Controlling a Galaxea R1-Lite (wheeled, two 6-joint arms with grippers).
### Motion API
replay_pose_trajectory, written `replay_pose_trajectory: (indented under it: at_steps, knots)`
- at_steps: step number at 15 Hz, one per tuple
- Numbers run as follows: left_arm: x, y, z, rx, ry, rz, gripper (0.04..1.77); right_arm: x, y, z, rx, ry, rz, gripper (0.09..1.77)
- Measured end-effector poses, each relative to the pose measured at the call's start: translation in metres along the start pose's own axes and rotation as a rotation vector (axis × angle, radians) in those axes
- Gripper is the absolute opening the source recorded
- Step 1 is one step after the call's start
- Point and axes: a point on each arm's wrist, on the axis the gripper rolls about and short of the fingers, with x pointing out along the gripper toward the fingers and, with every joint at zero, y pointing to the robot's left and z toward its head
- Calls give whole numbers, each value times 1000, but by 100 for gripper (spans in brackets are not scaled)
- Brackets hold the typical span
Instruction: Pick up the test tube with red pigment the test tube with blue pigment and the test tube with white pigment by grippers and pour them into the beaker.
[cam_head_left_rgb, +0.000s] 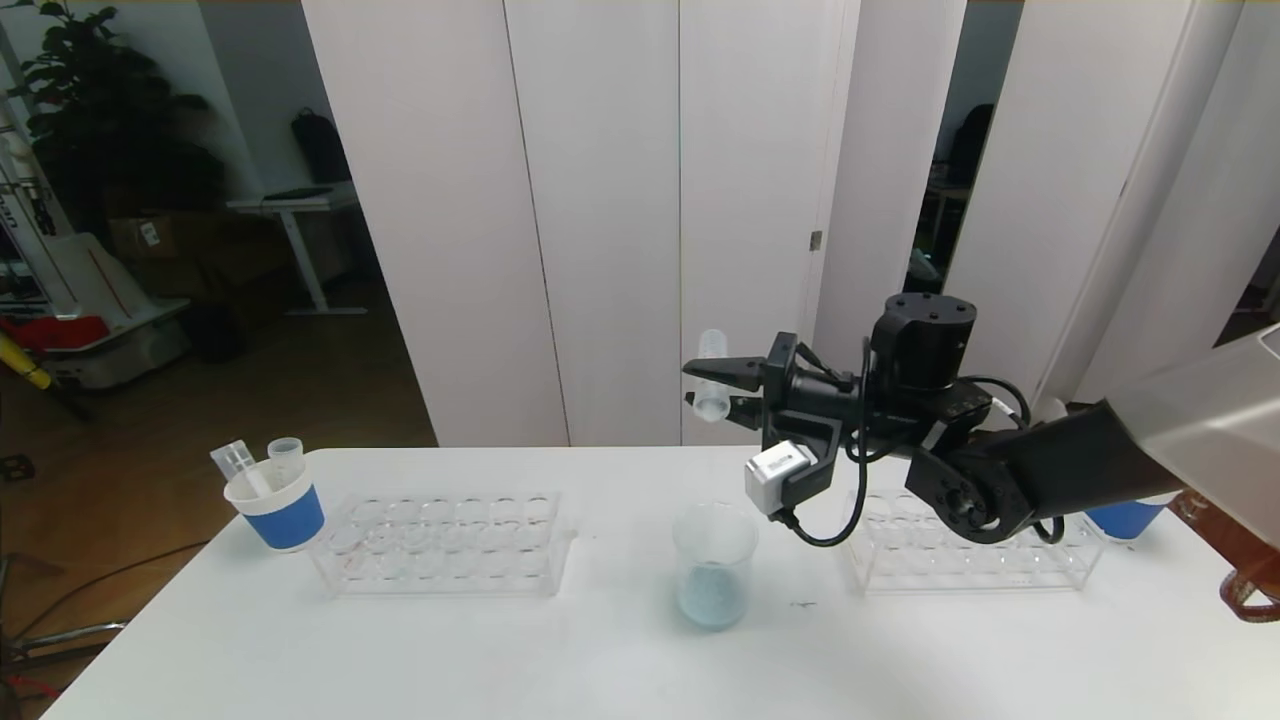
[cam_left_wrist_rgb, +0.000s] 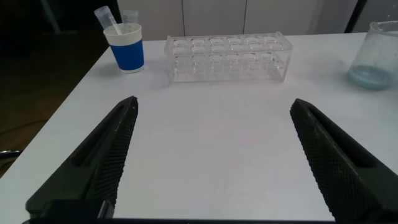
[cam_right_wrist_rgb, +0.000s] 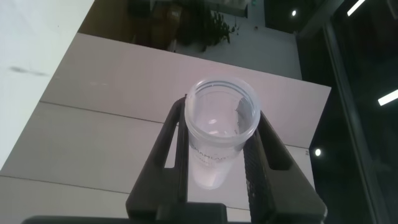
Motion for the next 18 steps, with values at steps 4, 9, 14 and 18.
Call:
replay_pose_trajectory:
  at_steps: [4,9,14,18]
  knots:
    - [0,0,0,0,0,0,175,1,-3,0,-21,0,-14,58]
    - [0,0,0,0,0,0,175,2,-6,3,-12,-3,-16,58]
    - [0,0,0,0,0,0,175,-3,-27,4,58,66,-54,58]
    - [0,0,0,0,0,0,175,-22,-49,-5,129,171,-93,58]
